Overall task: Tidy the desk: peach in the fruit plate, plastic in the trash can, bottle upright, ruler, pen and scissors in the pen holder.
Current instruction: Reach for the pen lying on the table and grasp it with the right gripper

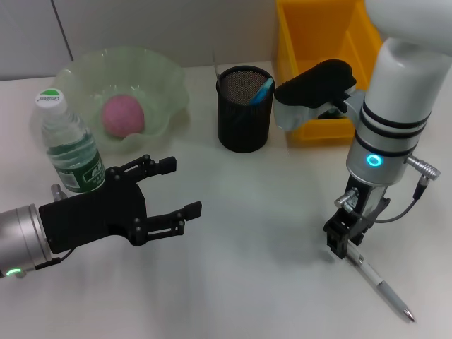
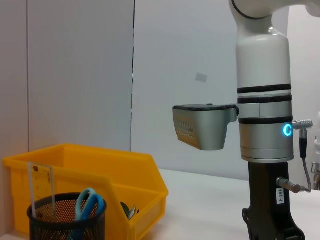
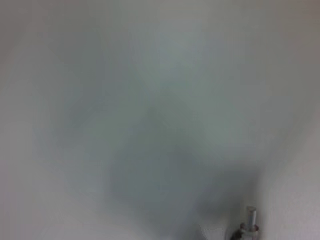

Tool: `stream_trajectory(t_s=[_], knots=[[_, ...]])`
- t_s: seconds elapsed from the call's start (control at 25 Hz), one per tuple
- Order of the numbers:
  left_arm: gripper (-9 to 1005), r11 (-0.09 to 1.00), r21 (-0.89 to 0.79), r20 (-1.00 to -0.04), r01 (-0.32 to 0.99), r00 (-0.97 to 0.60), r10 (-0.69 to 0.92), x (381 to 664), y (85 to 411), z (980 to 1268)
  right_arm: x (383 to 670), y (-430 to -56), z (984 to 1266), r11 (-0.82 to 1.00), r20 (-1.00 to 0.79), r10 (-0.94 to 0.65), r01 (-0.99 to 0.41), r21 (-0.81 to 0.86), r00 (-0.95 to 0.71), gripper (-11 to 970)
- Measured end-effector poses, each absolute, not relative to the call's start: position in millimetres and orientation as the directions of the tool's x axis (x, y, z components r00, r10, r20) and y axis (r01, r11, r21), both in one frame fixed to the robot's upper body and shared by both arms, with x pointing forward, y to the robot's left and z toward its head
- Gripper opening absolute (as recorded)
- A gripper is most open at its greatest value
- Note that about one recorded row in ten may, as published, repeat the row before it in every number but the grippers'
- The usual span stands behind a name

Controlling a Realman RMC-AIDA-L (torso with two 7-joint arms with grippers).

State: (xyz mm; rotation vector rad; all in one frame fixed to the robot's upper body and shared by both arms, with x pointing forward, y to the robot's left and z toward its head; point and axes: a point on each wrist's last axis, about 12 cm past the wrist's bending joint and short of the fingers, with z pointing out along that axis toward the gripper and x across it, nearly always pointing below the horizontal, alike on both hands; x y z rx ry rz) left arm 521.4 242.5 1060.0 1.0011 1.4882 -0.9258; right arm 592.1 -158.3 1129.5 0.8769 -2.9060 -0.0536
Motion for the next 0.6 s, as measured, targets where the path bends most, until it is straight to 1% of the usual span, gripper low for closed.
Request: stream_trajectory(t_s=[0.08,0.28,0.6], knots=[[861,0.346,-0.038,-0.991,0.937,-0.080,0.110,521.4,242.5,1060.0,592.0,-158.2,1128.8,0.832,0.092,-0.555,-0.551,0.062,-0.827,398],[861,0.346,-0.038,-0.991,0.938,-0.081,0.110,521.3,242.4,1059.9,592.1,-158.1,1128.6,0.832,0.091,-0.554,-0.551,0.061,-0.827,328],[861,0.344,-0.038,-0.991,0.938,-0.081,0.109,521.1,242.3,1060.1,591.7,-158.2,1127.4,0.833,0.091,-0.553,-0.550,0.056,-0.828,325]])
